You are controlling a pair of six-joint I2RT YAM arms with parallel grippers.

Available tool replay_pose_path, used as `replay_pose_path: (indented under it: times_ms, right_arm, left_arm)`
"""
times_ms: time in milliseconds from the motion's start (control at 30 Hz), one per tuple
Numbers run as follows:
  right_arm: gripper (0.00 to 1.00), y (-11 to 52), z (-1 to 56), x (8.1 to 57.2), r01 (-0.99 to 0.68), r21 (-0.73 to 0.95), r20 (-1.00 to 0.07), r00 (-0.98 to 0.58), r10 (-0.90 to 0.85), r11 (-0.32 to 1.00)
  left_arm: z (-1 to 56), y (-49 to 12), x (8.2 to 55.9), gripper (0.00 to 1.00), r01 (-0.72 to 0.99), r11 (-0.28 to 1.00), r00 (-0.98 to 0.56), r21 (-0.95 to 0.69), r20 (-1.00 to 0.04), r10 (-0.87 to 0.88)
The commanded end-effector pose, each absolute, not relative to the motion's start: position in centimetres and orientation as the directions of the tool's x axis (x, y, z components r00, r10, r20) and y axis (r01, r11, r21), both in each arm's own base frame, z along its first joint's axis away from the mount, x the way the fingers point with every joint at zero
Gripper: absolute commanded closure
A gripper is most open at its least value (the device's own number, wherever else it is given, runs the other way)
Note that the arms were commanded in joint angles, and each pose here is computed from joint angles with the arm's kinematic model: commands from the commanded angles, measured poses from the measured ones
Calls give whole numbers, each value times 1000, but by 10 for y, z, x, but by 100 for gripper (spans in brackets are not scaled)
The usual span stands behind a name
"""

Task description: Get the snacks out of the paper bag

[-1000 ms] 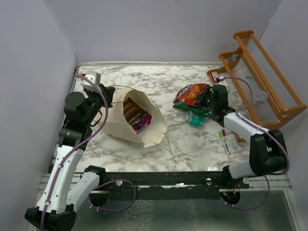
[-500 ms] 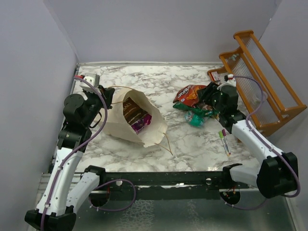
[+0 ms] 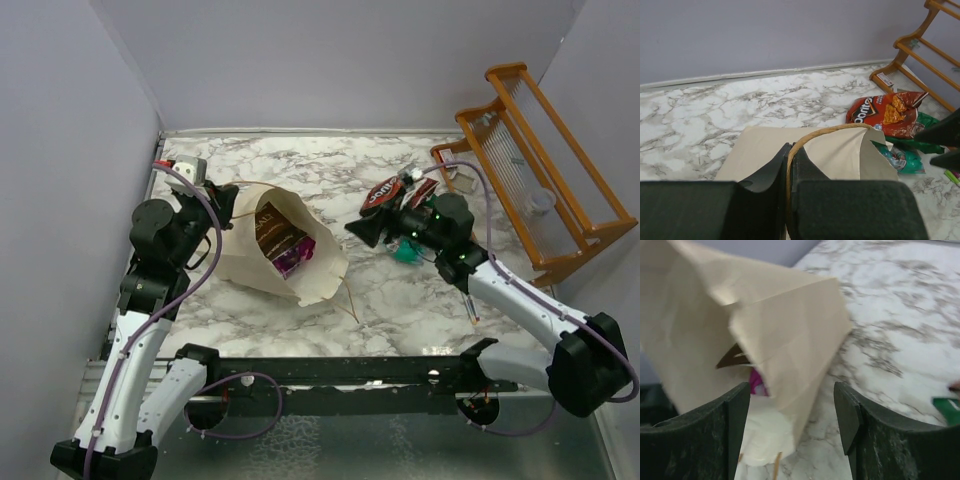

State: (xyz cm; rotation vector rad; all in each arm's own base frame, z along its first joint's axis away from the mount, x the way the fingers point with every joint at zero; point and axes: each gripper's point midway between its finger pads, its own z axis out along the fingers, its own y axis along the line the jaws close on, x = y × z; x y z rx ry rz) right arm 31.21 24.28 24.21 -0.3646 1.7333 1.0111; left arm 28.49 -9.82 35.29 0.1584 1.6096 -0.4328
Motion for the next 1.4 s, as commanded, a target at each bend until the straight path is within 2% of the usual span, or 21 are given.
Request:
replay_pose_path:
  times_ms: [0,167,267,367,500,600,733,1067,1367]
  right_arm:
    - [30,296,287,246,-923,101,-992,-65,109,371]
    - [28,325,289,204,-961,-220,-968,237,88,170]
    - [28,341,278,174,-879,-476,-874,472,116,-16]
    - [27,358,266,169,-749,-660,-751,653,100,-64]
    - [27,378,250,191,-623,-779,-623,782,-15,-79]
    - [27,384,238,212,-543,-835,-534,839,-105,-90]
    - [29,391,221,232,-490,-862,-467,867,-176,-126]
    - [32,413,183,265,-443,-870,-389,887,-250,-216]
    - [39,436,170,292,-400,-900,-334,888,-316,-172]
  left_arm:
    - [358,-97,280,100,362,915,-71,-181,-983,-167]
    - [362,-96,279,100,362,918,-61,-163,-987,-151]
    - [364,-97,277,100,369,916,-49,-156,-988,-148]
    - [366,-98,276,100,379,912,-45,-160,-987,-154]
    - [367,-99,275,100,381,909,-49,-167,-986,-161]
    - [368,-99,274,100,382,909,-49,-170,-985,-164]
    - [368,-99,274,100,383,908,-49,-171,-985,-166]
    - [370,-99,274,100,380,908,-46,-174,-984,-169]
    - [372,-98,275,100,373,910,-48,-179,-984,-174]
